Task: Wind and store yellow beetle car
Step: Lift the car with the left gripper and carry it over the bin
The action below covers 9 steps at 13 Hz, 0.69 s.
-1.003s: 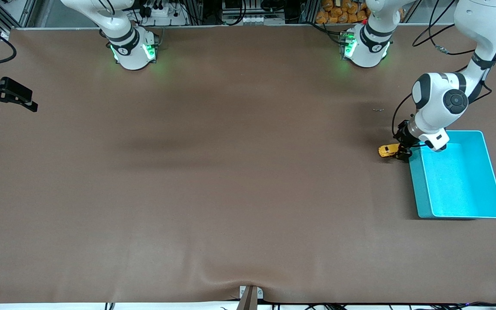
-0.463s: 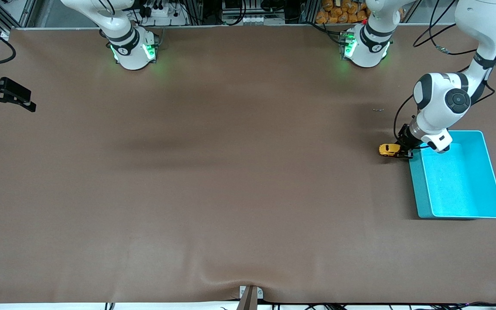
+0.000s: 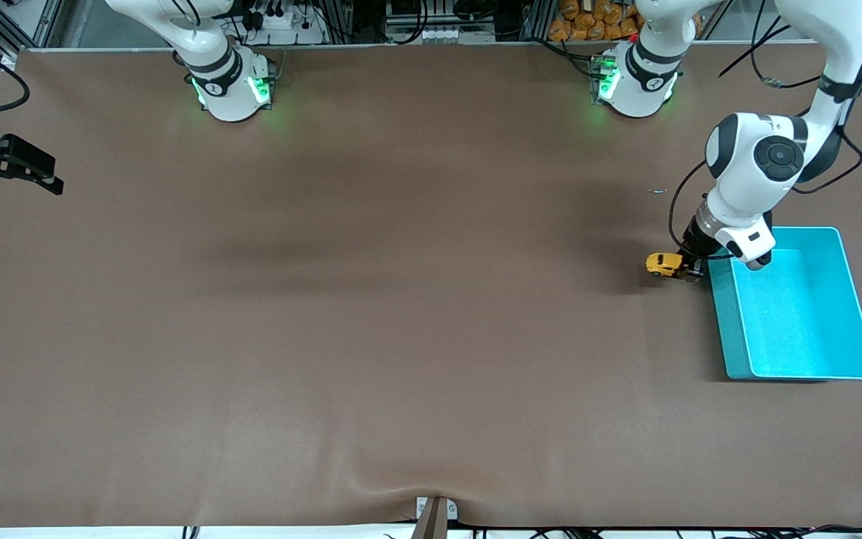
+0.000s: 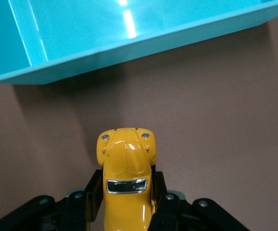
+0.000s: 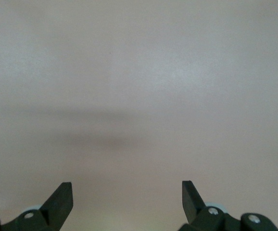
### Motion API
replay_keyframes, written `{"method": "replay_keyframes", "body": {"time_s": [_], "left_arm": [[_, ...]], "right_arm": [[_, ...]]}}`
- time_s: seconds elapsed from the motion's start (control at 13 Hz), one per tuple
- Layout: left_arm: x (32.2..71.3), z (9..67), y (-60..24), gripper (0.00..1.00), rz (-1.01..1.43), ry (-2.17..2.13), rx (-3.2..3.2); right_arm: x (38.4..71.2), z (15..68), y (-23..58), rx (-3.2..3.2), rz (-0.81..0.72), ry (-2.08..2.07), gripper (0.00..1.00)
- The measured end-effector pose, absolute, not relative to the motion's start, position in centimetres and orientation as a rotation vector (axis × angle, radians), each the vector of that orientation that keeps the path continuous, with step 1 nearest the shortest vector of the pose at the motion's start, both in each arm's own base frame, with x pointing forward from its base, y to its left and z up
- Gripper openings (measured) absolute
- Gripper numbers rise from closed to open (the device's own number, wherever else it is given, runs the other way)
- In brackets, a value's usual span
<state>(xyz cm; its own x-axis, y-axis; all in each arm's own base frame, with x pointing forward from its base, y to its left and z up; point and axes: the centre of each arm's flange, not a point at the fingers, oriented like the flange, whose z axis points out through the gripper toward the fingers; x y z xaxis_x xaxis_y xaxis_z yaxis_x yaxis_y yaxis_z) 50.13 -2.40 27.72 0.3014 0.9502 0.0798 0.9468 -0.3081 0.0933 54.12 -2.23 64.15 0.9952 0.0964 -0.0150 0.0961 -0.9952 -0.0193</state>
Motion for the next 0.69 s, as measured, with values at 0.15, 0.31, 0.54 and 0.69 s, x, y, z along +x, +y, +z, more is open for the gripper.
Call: {"method": "replay_keyframes", "body": {"time_s": [0.15,0.31,0.54,0.69], "left_arm": [[52.1,31.0,-2.2,0.46,0.184,1.833,2.564],[53.9,34.0,-1.3,0.46,0.167,1.754,2.668],[55.0,36.2,0.9,0.46,0.143,1.555,2.826],[55.2,36.5,3.0,0.46,0.137,1.389,2.919]], "right_arm": [[54.1,64.1,-2.2,-3.119,0.026,-0.151,1.00],[54.1,64.1,-2.1,-3.119,0.027,-0.153,1.00],[54.1,64.1,-2.0,-3.119,0.027,-0.157,1.00],[54.1,64.1,-2.0,-3.119,0.027,-0.157,1.00]]}}
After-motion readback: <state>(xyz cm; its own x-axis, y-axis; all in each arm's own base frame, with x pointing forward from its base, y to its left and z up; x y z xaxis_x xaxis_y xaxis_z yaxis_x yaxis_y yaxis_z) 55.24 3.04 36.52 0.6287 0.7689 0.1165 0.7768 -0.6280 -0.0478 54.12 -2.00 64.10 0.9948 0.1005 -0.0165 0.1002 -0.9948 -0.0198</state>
